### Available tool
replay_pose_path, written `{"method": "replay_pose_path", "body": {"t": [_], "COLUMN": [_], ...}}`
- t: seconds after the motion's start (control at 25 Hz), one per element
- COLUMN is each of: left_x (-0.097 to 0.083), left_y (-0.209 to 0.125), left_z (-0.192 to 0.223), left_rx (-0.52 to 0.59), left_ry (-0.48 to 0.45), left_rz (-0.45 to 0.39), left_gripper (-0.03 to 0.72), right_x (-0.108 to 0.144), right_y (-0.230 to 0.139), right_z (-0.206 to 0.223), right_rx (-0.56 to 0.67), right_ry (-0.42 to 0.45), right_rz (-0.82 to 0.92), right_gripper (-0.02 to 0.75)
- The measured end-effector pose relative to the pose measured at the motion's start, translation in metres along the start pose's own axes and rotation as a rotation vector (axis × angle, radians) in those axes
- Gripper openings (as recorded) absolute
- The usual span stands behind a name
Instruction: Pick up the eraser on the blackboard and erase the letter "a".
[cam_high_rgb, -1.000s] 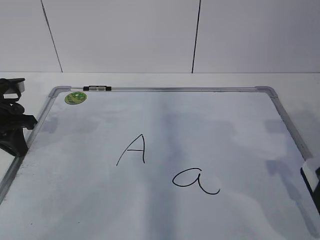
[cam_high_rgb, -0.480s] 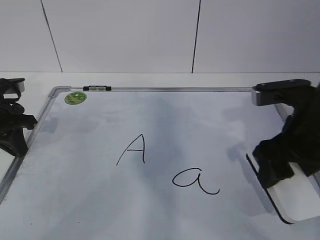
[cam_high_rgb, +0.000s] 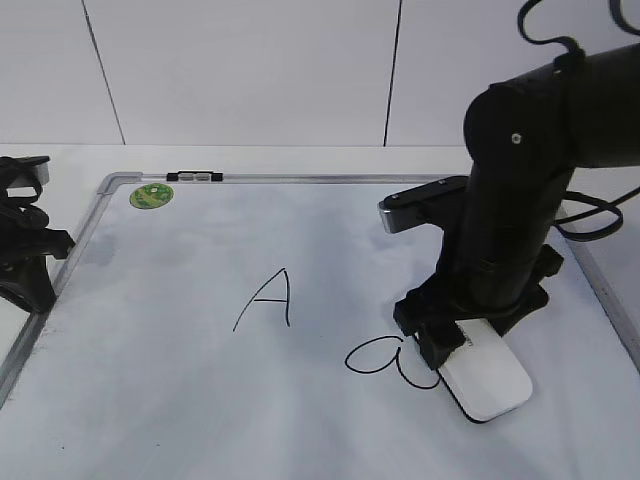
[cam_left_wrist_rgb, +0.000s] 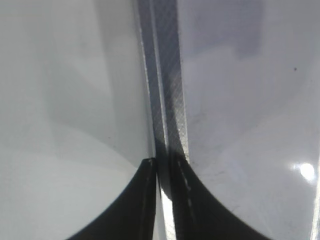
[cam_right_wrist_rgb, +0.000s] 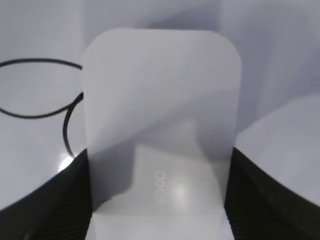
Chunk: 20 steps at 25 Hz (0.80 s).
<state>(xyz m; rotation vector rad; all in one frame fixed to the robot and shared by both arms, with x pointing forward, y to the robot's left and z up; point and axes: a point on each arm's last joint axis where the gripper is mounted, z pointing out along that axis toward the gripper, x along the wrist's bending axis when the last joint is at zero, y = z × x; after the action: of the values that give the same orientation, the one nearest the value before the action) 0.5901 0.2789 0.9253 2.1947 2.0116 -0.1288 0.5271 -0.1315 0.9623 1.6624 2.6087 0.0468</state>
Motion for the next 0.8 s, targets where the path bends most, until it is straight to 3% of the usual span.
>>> {"method": "replay_pose_path", "body": {"t": [0.4,0.8], "left_x": [0.0,0.0], "left_y": [0.0,0.0], "left_z": [0.0,0.0], "left_rx": [0.001,0.0], "left_ry": [-0.002,-0.002], "left_rz": [-0.001,-0.001], "left_gripper": [0.064,0.064], "right_x": [0.011,0.088], "right_y": [0.027,0.019], "right_z": [0.013,0.012], "right_rx": [0.033,0.006], "right_ry": [-0.028,-0.031], "right_rz": [-0.043,-0.264], "right_gripper": [0.564,0.564]}}
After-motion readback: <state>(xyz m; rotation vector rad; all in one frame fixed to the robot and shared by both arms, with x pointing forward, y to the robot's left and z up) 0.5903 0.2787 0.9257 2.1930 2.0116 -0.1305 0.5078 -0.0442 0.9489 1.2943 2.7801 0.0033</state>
